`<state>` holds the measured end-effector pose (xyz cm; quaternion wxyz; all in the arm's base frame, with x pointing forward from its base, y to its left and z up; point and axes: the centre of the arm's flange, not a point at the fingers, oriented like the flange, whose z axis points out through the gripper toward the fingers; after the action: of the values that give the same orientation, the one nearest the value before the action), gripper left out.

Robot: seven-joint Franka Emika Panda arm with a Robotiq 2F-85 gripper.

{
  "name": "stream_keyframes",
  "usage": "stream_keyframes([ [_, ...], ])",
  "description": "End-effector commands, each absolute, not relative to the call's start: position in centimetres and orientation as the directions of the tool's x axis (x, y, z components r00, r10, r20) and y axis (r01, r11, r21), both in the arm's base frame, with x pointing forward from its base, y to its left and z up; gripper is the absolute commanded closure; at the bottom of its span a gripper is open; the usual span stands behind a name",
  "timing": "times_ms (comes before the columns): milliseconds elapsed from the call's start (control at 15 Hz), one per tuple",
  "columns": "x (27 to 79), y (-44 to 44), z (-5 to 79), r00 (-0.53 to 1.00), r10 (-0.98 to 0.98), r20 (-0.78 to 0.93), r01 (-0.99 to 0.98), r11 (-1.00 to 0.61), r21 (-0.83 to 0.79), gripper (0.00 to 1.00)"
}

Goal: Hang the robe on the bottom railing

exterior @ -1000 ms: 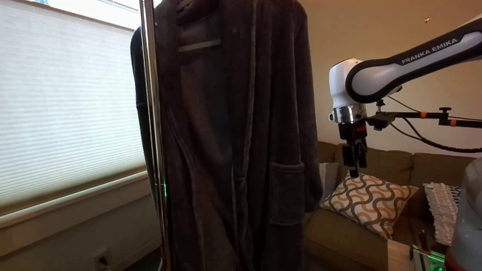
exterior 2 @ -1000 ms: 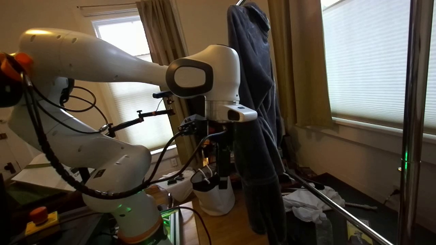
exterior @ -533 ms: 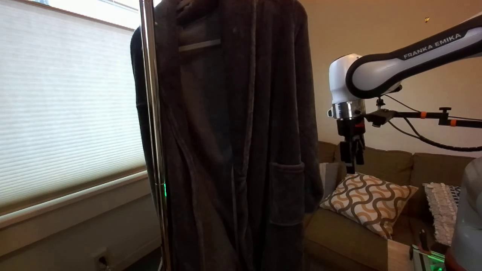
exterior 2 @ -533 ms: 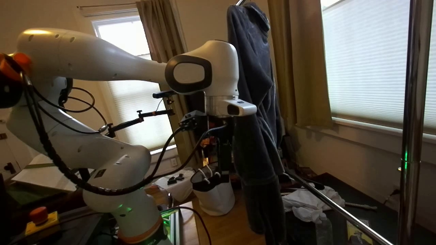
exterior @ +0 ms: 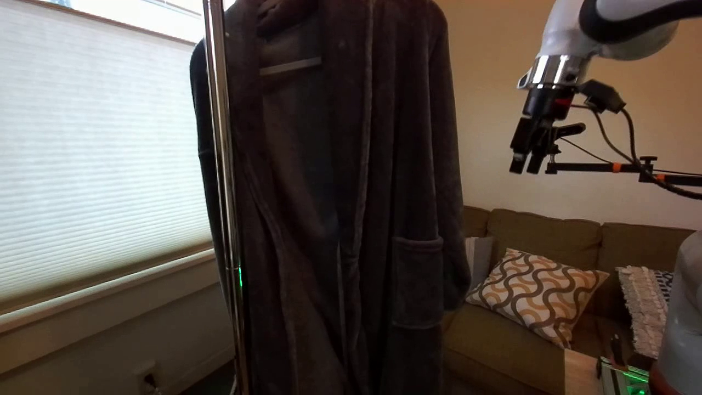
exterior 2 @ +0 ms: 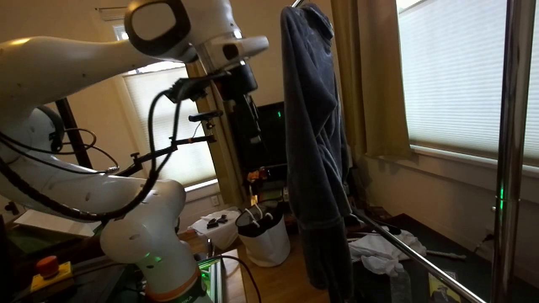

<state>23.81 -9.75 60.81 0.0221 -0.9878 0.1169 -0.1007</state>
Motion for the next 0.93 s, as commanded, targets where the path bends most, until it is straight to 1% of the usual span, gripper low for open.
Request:
stream_keyframes([
  [0, 23.1, -9.6, 62.7, 0.940, -0.246, 0.236, -0.235, -0.969, -0.073, 0.00],
  [133, 22.4, -9.3, 64.7, 0.928, -0.257, 0.270, -0.246, -0.966, -0.075, 0.00],
  [200, 23.3, -7.4, 63.4, 0.937, -0.196, 0.290, -0.152, -0.974, -0.167, 0.00],
  [333, 24.3, -6.5, 65.4, 0.913, -0.176, 0.367, -0.094, -0.968, -0.231, 0.00],
  [867, 23.1, -7.4, 73.8, 0.795, 0.116, 0.595, 0.276, -0.943, -0.186, 0.00],
])
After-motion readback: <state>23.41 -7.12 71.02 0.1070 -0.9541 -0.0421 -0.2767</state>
